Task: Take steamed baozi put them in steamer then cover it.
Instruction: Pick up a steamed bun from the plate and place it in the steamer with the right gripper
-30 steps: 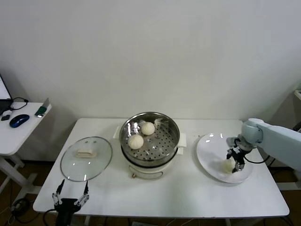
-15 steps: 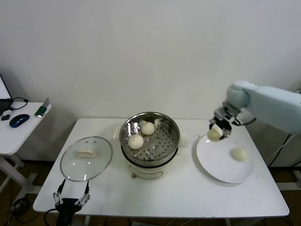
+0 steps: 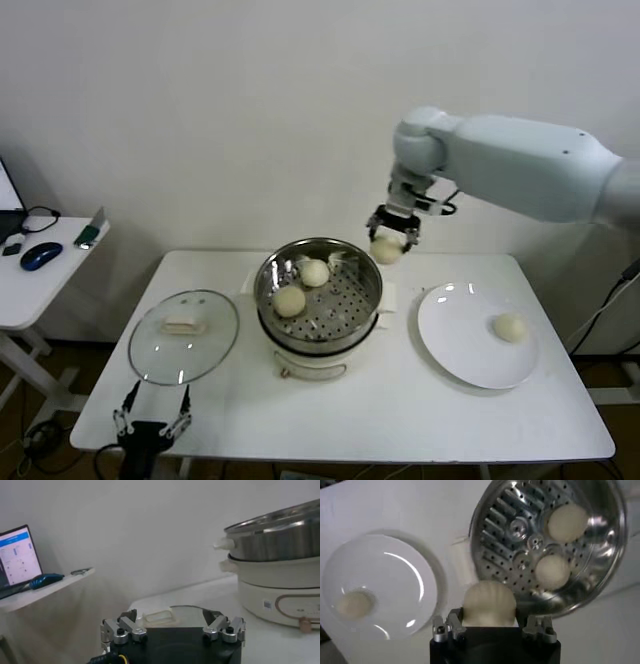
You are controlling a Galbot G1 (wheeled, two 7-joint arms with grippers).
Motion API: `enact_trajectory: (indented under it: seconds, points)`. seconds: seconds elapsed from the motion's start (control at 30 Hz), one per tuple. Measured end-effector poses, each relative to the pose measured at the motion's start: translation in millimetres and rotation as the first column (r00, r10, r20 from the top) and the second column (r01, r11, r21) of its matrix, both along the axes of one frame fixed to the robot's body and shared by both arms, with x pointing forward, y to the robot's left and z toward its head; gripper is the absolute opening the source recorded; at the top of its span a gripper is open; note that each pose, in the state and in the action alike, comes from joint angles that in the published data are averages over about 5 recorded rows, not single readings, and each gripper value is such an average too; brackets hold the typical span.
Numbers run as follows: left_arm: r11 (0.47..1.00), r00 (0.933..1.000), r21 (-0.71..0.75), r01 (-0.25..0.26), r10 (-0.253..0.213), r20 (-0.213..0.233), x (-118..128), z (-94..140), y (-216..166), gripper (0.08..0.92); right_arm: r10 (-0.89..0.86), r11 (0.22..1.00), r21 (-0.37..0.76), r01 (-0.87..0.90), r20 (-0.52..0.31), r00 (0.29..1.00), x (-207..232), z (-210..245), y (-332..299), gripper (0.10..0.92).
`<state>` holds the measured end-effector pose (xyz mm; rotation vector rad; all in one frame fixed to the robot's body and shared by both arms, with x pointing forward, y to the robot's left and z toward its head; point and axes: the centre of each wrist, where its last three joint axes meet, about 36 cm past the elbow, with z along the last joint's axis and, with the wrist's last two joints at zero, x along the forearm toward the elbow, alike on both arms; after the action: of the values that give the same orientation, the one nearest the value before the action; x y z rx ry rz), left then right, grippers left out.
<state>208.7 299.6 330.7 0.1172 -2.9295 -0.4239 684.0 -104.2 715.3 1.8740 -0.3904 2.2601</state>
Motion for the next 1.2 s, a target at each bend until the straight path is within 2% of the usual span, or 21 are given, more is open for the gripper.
enact_trajectory:
  seconds: [0.37,0.63,0.87,1.07,1.2]
  points:
    - [1.000,0.9998,0.005,0.020,-0.020,-0.006,0.7,1.6,-0.2,0.823,0.225,0.971,-0.065,-0.230,-0.080,0.971,-26.5,-59.7,87.1,0.679]
    - [1.000,0.9996,-0.001,0.019,-0.019,-0.019,-2.9,-4.0,-1.1,0.823,0.295,0.948,-0.078,-0.308,-0.146,0.944,-42.5,-97.6,114.0,0.679]
    - [1.000,0.9995,-0.008,0.016,-0.016,-0.028,-5.8,-9.0,-1.2,0.823,0.315,0.940,-0.079,-0.332,-0.171,0.933,-48.4,-114.4,125.8,0.687]
    - [1.000,0.9995,-0.013,0.012,-0.012,-0.030,-6.8,-10.1,-2.6,0.823,0.310,0.941,-0.085,-0.329,-0.182,0.933,-49.3,-120.2,127.8,0.795]
    - [1.000,0.9994,-0.012,0.009,-0.009,-0.032,-8.0,-10.7,-1.6,0.823,0.306,0.942,-0.085,-0.324,-0.174,0.936,-47.4,-115.2,127.1,0.820]
